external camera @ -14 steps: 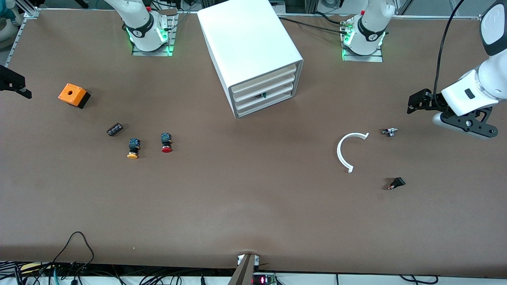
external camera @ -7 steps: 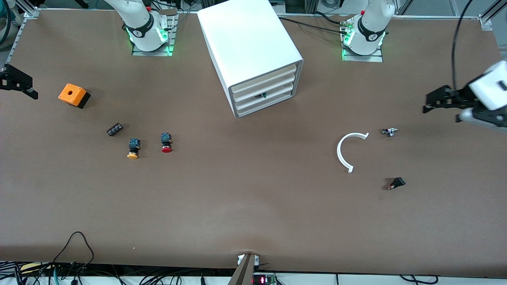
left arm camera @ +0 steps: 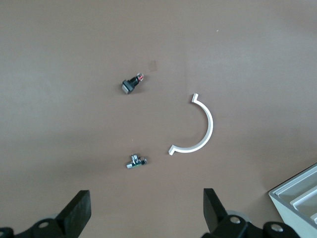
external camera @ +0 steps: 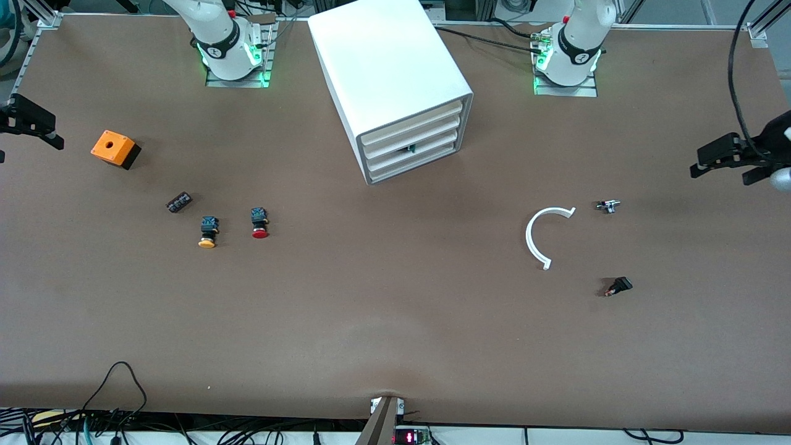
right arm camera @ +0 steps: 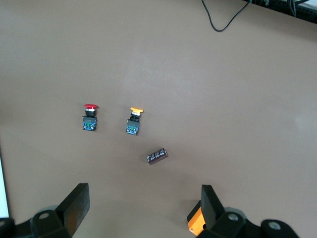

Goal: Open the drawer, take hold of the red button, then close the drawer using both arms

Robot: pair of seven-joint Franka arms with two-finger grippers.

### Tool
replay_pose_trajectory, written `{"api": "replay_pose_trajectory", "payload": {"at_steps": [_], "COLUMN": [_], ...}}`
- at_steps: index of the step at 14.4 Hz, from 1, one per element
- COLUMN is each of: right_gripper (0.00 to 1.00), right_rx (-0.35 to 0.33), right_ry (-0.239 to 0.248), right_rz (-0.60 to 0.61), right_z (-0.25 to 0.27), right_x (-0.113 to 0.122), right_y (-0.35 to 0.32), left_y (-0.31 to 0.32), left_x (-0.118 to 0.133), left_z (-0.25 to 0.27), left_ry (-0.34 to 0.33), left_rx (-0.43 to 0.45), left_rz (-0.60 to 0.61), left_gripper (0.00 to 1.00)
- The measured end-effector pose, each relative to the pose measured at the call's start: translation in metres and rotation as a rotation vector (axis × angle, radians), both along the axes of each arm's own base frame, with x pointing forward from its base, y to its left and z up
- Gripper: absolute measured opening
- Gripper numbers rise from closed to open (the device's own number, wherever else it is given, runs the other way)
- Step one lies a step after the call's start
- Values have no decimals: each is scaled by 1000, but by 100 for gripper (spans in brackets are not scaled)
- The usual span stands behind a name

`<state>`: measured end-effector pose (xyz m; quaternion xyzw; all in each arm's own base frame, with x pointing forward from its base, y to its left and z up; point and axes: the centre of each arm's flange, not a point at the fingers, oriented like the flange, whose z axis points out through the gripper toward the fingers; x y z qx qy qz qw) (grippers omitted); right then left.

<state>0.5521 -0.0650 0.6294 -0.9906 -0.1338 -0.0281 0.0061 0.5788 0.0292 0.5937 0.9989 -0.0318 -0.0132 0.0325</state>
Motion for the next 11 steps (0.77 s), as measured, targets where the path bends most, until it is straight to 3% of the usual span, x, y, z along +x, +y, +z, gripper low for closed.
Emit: {"api": "replay_pose_trajectory", "payload": {"at_steps": [4, 11], "right_gripper": [100, 100], "right_rx": [5, 8], "right_ry": [33, 71], "right_rz": [-14, 0], "right_z": [4, -3], "right_x": [-7, -7], "right_y": [-8, 0], "left_y": [-43, -36], "left_x": [-2, -4], "left_z": [2, 5], "left_ry": [8, 5], "left_rx": [68, 71], "left_rz": [-11, 3], "left_gripper": [100, 100]}}
